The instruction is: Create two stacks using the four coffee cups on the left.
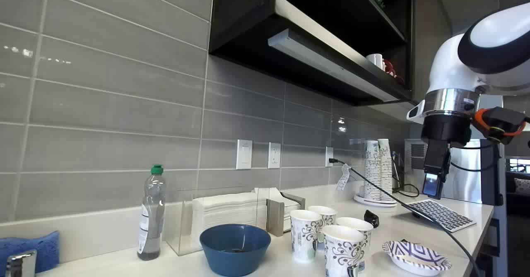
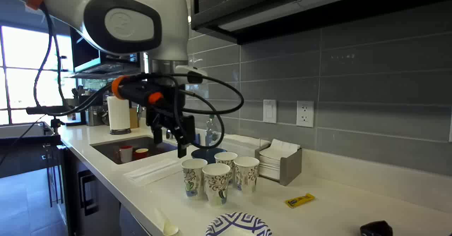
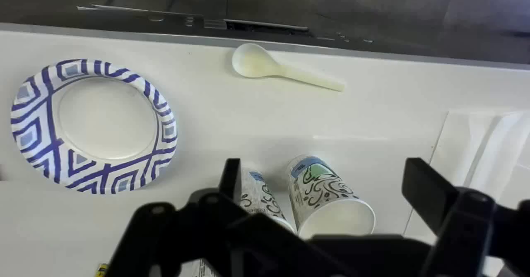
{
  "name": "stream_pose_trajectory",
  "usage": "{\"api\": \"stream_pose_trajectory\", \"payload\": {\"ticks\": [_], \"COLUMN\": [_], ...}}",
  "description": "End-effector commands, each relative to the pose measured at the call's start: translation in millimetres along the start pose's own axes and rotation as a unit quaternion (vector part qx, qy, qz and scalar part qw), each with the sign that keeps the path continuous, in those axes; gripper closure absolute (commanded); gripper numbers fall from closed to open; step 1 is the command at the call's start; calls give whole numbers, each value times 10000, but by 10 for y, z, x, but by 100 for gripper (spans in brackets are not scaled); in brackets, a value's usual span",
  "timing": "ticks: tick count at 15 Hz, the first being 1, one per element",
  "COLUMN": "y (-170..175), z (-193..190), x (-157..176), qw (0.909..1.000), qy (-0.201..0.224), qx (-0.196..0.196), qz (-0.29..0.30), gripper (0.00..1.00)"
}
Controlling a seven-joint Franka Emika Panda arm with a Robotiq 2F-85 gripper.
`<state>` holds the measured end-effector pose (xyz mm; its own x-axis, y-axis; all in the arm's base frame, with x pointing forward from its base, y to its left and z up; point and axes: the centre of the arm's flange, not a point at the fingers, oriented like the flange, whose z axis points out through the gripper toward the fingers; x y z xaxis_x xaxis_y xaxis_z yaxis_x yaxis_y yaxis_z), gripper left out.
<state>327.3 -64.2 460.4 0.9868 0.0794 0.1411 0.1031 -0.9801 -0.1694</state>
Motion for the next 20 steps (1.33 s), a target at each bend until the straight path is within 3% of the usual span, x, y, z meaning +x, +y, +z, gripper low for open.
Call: {"api": "stream_pose_trajectory", "payload": {"ticks": [1, 6, 11, 15, 20], "y": [0, 0, -465, -768, -711], "z": [0, 0, -23, 89, 455], "x": [0, 0, 434, 773, 1164], "qw": [10000, 10000, 9971, 9917, 9877], "qy": [0, 0, -43, -123, -306], "qx": [0, 0, -596, -851, -906], "qz": [0, 0, -469, -961, -1234], "gripper": [0, 0, 0, 0, 0]}}
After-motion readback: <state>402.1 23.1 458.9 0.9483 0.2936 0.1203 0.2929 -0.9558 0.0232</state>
